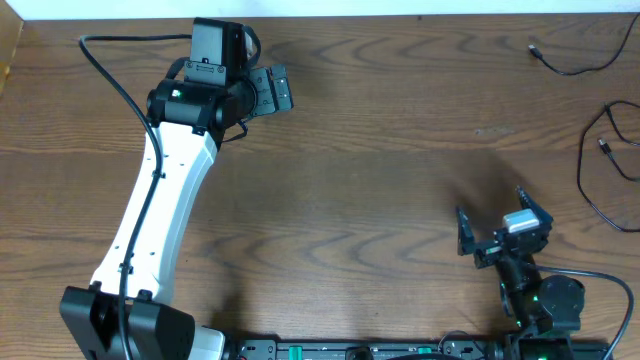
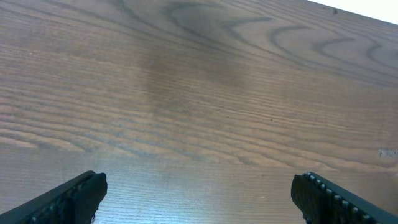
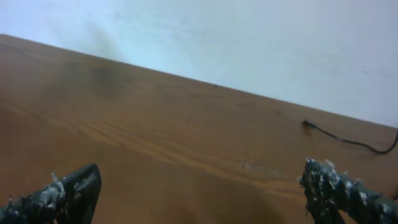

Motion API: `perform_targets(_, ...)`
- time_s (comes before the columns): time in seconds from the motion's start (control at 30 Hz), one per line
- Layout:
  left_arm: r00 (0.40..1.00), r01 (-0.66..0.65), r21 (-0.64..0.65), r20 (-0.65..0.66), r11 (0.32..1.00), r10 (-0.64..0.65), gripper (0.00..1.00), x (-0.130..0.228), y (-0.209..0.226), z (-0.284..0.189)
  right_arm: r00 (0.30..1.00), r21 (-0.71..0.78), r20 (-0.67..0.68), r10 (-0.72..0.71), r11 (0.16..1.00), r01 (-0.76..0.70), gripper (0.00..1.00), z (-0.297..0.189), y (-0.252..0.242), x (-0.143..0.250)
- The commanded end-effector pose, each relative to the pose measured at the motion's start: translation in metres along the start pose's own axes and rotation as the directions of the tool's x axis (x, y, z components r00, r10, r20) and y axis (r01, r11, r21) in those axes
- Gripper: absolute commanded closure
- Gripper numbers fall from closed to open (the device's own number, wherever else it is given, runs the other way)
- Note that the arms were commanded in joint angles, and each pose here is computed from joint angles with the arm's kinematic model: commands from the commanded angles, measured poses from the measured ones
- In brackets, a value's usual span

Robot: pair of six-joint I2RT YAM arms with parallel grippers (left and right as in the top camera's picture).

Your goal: Untangle cables

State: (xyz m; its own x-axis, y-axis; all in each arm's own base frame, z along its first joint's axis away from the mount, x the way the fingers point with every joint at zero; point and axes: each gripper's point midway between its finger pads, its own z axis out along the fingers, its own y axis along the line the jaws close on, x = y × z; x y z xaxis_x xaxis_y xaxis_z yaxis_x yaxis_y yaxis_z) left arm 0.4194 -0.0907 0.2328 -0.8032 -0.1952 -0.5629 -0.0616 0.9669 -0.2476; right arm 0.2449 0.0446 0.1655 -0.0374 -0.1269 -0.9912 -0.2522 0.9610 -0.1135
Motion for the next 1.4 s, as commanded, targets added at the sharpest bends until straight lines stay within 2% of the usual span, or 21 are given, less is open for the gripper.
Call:
perform_targets(0.0,1.0,-0.005,-0.006,0.012,1.0,0.005,0.0,-0.002,0.001,-0.005,1.0,0.0,-0.021,-0.001,1.0,0.001,0.01,0.0,0.002,0.012)
perform_targets(0.2,1.0,-0.005,-0.006,0.012,1.0,0.005,0.0,-0.002,0.001,-0.005,1.0,0.004,0.016,-0.007,1.0,0.007,0.01,-0.003,0.001,0.003)
perform_targets(1.23,1.0,-0.006,-0.007,0.012,1.0,0.006,0.0,-0.001,0.002,-0.007,1.0,0.005,0.012,-0.006,1.0,0.006,0.01,-0.003,0.001,0.004)
perform_targets(1.37,1.0,-0.016,-0.071,0.025,0.997,0.018,0.0,0.003,0.014,-0.023,1.0,0.005,0.012,-0.006,1.0,0.006,0.01,-0.003,0.001,0.004)
